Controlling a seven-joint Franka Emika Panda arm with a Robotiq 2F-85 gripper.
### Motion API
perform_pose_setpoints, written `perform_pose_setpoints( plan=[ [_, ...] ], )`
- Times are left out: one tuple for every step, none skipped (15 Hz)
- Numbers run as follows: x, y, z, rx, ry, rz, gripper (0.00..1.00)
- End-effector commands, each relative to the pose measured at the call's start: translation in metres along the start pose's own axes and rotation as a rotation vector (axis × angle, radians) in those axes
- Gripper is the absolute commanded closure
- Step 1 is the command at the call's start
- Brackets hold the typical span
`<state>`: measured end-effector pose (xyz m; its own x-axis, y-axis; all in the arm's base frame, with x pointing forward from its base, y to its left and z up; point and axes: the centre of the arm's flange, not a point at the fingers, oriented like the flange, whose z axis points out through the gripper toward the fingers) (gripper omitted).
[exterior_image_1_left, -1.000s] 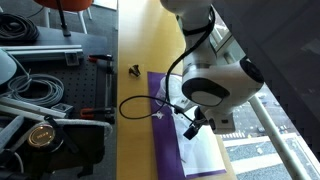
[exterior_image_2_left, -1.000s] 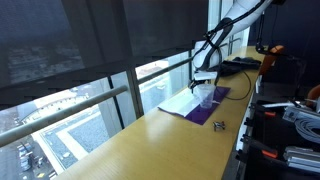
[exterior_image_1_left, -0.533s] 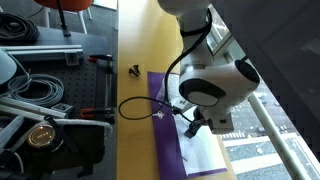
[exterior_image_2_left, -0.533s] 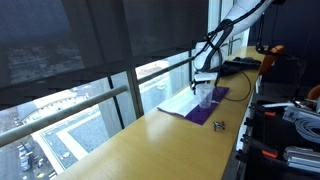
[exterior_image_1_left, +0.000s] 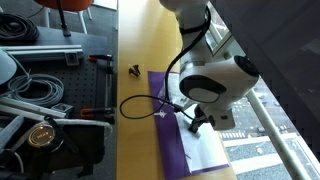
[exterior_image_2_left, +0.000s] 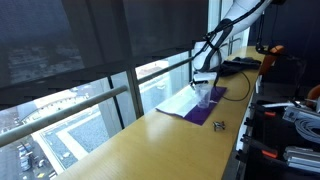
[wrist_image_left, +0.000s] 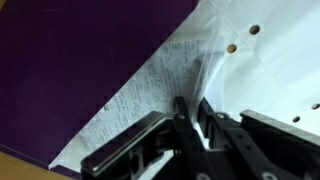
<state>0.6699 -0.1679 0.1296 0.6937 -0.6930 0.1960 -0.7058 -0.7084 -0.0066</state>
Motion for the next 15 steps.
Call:
perform_pose_setpoints(
  plan=[
    [-0.011,-0.002,-0.001,-0.005,0.014,-0.018,0.54],
    [-0.012,-0.002,-0.001,-0.003,0.014,-0.02,0.46],
    [-0.012,-0.003,-0.002,-0.003,0.014,-0.024,0.39],
    [-0.013,-0.005,-0.002,-0.002,0.013,-0.029,0.33],
    [-0.013,-0.006,-0.004,0.0,0.012,-0.03,0.25],
    [-0.012,-0.006,-0.005,0.001,0.012,-0.029,0.18],
    [-0.012,-0.006,-0.007,0.001,0.011,-0.029,0.12],
    [-0.012,-0.006,-0.009,0.003,0.011,-0.027,0.04],
    [-0.012,-0.006,-0.011,0.005,0.012,-0.028,0.01],
    [-0.012,-0.006,-0.014,0.008,0.012,-0.029,0.0],
    [-0.012,-0.004,-0.018,0.01,0.01,-0.029,0.0],
    [-0.013,0.0,-0.022,0.009,0.01,-0.031,0.0],
    [-0.015,0.003,-0.025,0.01,0.01,-0.03,0.0],
    [-0.018,0.008,-0.028,0.012,0.009,-0.029,0.0],
    [-0.021,0.012,-0.031,0.013,0.007,-0.03,0.0]
  ],
)
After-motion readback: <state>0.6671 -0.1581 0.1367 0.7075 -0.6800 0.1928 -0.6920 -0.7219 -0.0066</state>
